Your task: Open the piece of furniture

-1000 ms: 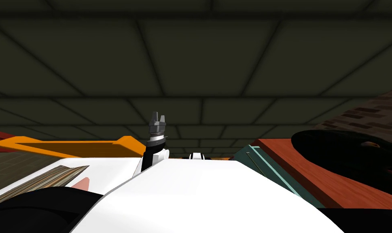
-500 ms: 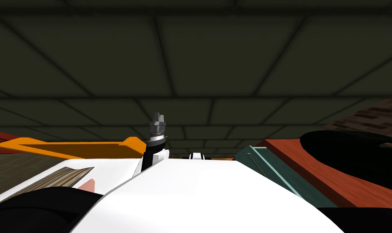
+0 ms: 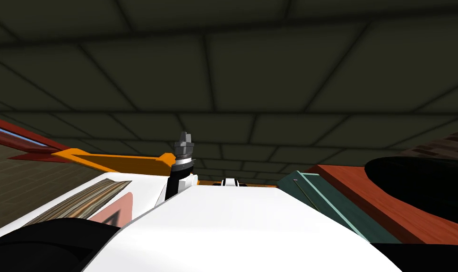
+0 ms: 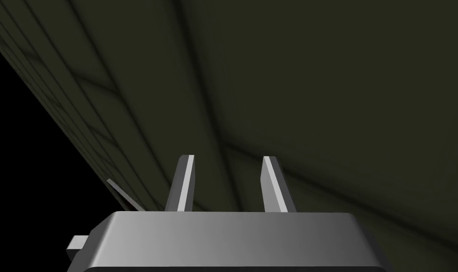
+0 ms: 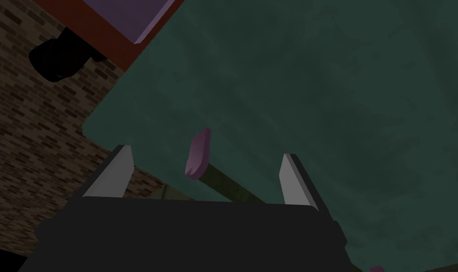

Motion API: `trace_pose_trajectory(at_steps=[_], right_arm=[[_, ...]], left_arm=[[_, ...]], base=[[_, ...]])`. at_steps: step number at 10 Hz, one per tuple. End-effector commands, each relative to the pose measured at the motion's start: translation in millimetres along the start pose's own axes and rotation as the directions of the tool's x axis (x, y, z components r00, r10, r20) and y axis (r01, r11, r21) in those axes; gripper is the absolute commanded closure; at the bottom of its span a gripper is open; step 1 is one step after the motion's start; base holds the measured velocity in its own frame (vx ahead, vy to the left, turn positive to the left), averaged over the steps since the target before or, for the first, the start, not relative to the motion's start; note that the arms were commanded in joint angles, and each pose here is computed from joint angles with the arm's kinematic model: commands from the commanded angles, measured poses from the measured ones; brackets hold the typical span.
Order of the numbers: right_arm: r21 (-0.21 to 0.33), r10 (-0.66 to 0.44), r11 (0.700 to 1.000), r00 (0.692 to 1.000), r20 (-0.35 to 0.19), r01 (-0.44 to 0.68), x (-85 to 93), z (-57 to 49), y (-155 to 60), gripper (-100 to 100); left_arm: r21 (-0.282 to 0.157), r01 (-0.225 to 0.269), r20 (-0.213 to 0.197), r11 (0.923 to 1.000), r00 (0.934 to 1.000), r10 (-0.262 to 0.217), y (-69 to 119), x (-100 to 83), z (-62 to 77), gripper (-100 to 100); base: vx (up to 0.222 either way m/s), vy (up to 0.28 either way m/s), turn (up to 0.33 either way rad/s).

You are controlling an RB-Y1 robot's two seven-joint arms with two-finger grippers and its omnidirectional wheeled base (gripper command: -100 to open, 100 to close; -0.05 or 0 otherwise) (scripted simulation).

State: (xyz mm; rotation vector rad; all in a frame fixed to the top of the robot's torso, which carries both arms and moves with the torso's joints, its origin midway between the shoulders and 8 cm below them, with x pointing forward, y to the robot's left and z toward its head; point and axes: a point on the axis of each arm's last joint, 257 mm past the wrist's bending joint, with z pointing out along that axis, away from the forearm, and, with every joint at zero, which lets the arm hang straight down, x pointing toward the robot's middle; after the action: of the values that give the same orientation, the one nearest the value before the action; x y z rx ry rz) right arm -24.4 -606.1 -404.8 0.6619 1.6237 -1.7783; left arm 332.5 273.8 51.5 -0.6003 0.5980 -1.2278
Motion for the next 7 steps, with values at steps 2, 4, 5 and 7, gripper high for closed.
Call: trace_pose_trajectory(at_steps=[2, 4, 5, 7], right_arm=[[0.027, -0.002, 1.0, 1.0, -0.019, 0.003, -2.8, 17.6, -3, -100], [0.03, -0.008, 1.0, 1.0, -0.01, 0.009, -11.7, 33.8, -1, -100], [0.048, -0.004, 0.999, 0.999, -0.036, 0.005, -5.1, 33.4, -6, -100], [0.051, -0.01, 0.999, 1.0, -0.029, 0.012, -13.9, 49.3, -4, -100]], left_arm=[[0.0, 0.0, 0.0, 1.0, 1.0, 0.0, 0.0, 0.0, 0.0, 0], [0.0, 0.0, 0.0, 1.0, 1.0, 0.0, 0.0, 0.0, 0.0, 0], [0.0, 0.0, 0.0, 1.0, 1.0, 0.0, 0.0, 0.0, 0.0, 0], [0.0, 0.0, 0.0, 1.0, 1.0, 0.0, 0.0, 0.0, 0.0, 0]], base=[[-0.075, 0.063, 0.132], [-0.06, 0.055, 0.089], [-0.076, 0.054, 0.12], [-0.053, 0.042, 0.08]])
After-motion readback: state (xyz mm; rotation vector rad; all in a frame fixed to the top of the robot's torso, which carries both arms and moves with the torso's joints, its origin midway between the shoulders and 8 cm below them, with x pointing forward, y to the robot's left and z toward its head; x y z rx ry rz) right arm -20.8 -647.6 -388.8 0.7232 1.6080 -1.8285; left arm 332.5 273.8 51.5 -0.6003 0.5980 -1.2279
